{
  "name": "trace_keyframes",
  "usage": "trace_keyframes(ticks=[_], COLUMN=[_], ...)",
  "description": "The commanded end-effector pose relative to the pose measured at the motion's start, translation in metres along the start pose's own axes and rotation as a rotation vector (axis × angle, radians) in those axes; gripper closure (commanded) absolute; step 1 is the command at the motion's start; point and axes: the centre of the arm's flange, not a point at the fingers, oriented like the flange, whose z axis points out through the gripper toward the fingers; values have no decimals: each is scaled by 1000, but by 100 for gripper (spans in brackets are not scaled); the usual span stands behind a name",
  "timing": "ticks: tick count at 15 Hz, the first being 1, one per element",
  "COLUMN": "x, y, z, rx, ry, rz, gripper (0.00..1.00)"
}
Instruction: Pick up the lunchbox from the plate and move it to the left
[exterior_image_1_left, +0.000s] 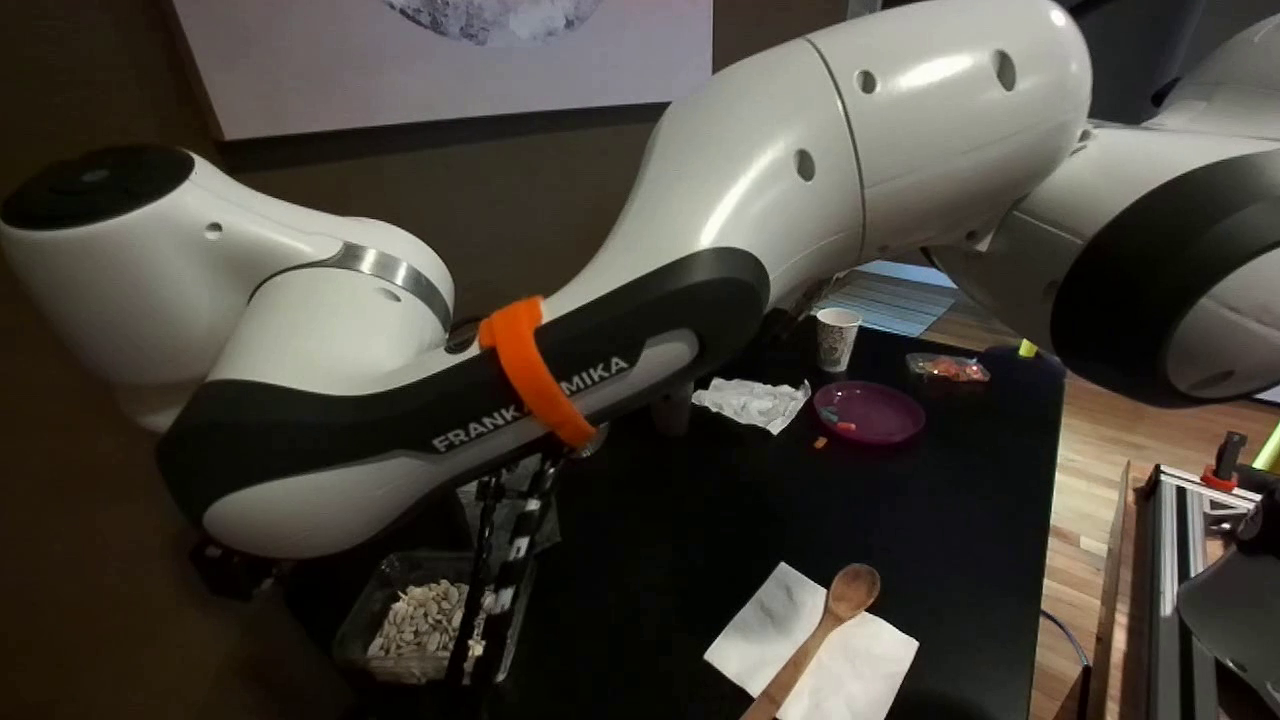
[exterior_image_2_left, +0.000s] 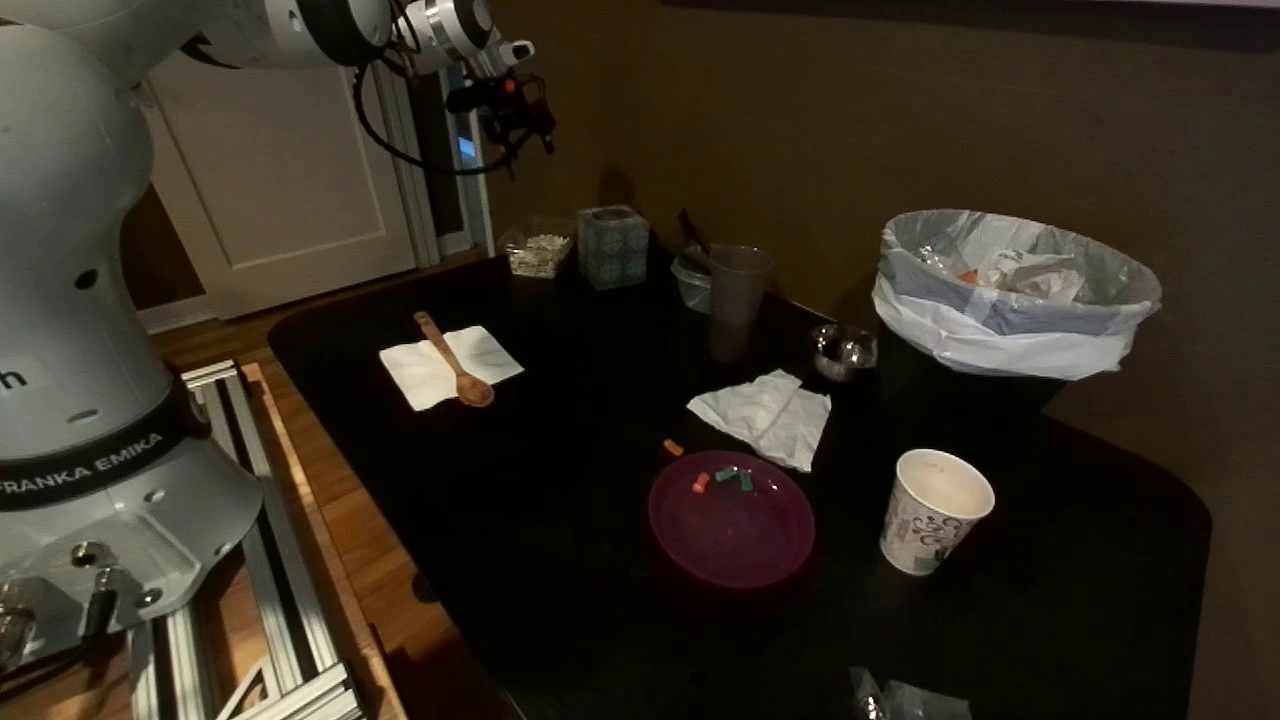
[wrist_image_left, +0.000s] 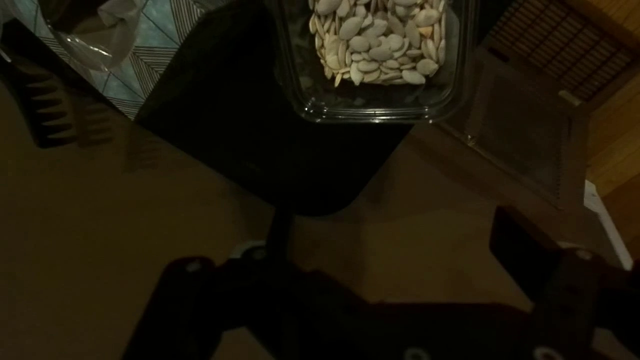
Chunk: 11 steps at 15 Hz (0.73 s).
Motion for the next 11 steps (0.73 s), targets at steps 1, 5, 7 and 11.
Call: trace_keyframes(ticks=[1, 5, 7, 11], x=[2, -1, -6, 20], y=[30, 85, 112, 128], z=[-12, -25, -29, -24], rx=[2, 63, 95, 80], ry=[-6, -47, -60, -7], rz=[21, 51, 40, 43], gripper=[0, 0, 0, 0])
